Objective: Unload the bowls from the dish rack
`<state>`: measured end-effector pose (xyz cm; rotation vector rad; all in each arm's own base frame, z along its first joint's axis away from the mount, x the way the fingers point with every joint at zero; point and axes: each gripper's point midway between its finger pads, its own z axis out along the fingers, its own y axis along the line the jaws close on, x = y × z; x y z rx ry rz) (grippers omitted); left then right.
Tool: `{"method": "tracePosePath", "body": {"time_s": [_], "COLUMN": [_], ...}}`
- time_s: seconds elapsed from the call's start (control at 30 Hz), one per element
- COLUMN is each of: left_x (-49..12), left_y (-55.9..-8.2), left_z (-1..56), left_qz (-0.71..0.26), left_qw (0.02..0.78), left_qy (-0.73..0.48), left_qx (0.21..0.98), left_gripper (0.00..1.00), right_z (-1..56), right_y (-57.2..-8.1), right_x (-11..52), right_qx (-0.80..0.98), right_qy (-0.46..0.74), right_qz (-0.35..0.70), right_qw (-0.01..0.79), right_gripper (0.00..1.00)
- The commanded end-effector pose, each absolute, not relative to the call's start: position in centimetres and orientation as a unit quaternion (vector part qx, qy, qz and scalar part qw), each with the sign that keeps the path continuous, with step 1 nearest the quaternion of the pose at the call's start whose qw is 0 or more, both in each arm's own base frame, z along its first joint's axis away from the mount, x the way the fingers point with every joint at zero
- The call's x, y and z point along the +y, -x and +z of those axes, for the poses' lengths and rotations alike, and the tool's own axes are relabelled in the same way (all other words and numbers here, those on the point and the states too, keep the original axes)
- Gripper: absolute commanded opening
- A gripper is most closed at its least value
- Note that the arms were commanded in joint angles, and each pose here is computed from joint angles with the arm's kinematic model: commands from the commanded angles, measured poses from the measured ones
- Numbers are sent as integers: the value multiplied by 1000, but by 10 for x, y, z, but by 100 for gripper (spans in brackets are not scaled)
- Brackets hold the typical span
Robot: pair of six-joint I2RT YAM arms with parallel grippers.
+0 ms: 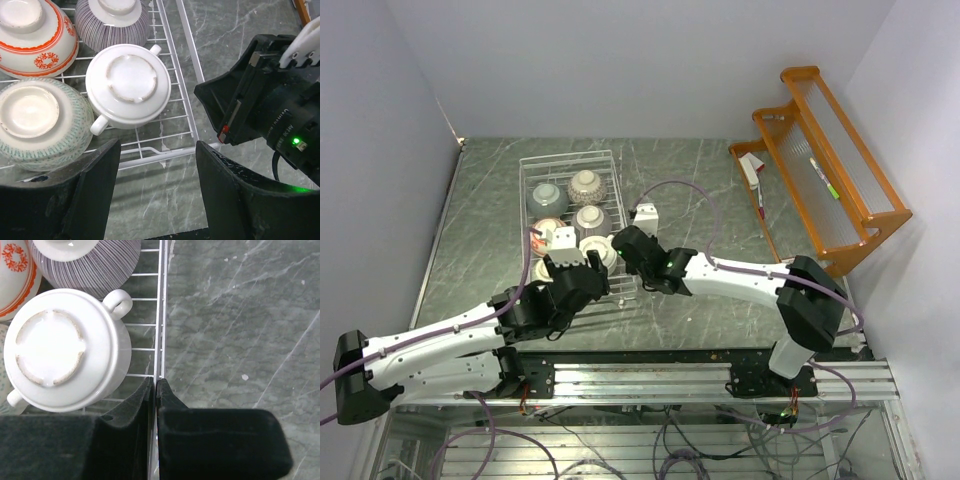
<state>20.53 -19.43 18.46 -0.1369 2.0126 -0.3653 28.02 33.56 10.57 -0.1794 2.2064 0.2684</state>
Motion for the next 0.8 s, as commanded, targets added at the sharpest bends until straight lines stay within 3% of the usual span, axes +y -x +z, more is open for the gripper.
{"method": "tracePosePath", "body": {"time_s": [0.0,0.27,0.5,0.77], "left_x": [-183,-172,-172,-171], "left_y": [-206,-204,-205,-205], "left_z": [194,195,194,195], "left_qz": [-151,-150,-145,-136], "left_qw": [534,538,538,535], "left_qy": [81,92,94,98], "left_qx": [828,824,825,828], "left_gripper": [72,72,73,74], "right_z": [90,87,108,114], "right_y": [-286,-282,-278,-265], "right_x": [353,366,348,324], "right_qx": [892,893,884,884], "right_qy": [87,88,78,67], "right_qz": [115,145,147,150], "right_qw": [428,416,437,438], "right_gripper": [0,0,39,46]}}
